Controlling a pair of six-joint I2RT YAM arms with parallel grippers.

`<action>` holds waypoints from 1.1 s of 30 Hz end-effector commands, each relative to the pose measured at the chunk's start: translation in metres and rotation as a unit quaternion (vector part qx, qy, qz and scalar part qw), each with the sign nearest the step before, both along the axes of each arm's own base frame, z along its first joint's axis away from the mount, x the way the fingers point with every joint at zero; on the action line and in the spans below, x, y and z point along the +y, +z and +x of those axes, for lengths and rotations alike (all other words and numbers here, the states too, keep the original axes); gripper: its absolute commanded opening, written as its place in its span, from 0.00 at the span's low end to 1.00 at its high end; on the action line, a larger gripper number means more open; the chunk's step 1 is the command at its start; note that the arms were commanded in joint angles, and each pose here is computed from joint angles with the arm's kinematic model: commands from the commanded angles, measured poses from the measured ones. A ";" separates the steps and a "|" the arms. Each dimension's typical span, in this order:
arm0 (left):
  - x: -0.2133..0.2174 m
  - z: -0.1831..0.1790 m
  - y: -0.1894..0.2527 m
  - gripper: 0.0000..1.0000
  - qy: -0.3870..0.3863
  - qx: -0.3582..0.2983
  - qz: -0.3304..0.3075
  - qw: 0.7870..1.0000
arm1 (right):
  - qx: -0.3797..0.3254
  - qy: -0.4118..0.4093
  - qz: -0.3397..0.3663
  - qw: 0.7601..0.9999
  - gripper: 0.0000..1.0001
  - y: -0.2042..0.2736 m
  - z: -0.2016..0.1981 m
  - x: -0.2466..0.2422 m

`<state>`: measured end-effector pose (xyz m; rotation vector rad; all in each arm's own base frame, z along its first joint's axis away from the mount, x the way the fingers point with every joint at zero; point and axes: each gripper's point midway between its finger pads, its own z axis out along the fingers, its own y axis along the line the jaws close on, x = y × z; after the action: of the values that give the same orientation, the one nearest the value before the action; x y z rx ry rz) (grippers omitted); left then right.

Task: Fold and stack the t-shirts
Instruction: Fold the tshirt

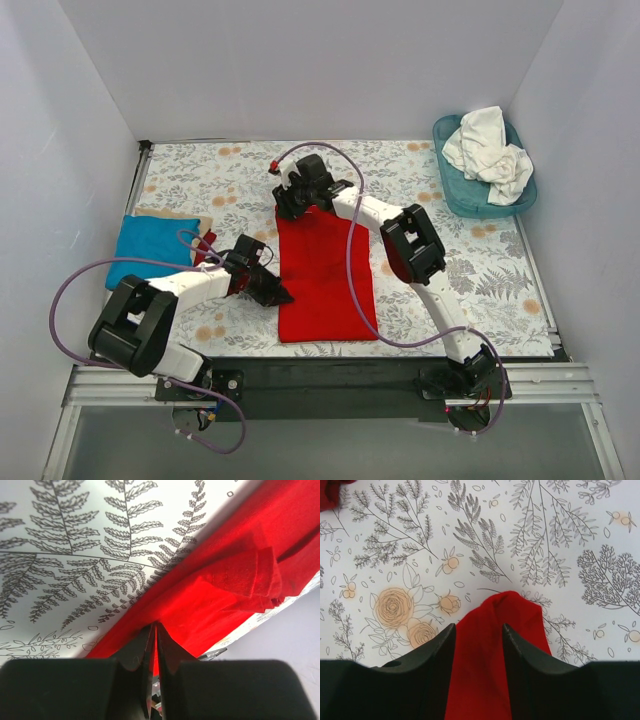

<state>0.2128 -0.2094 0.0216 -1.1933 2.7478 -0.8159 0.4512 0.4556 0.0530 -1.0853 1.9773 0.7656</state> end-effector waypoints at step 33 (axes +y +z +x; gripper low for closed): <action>-0.001 -0.003 -0.010 0.02 0.030 0.042 -0.007 0.999 | -0.075 -0.069 0.021 0.995 0.07 0.036 0.036 0.009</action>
<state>0.2129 -0.2134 0.0183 -1.2074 2.7644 -0.8433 0.4658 0.4614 0.0369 -1.0227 1.9806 0.6674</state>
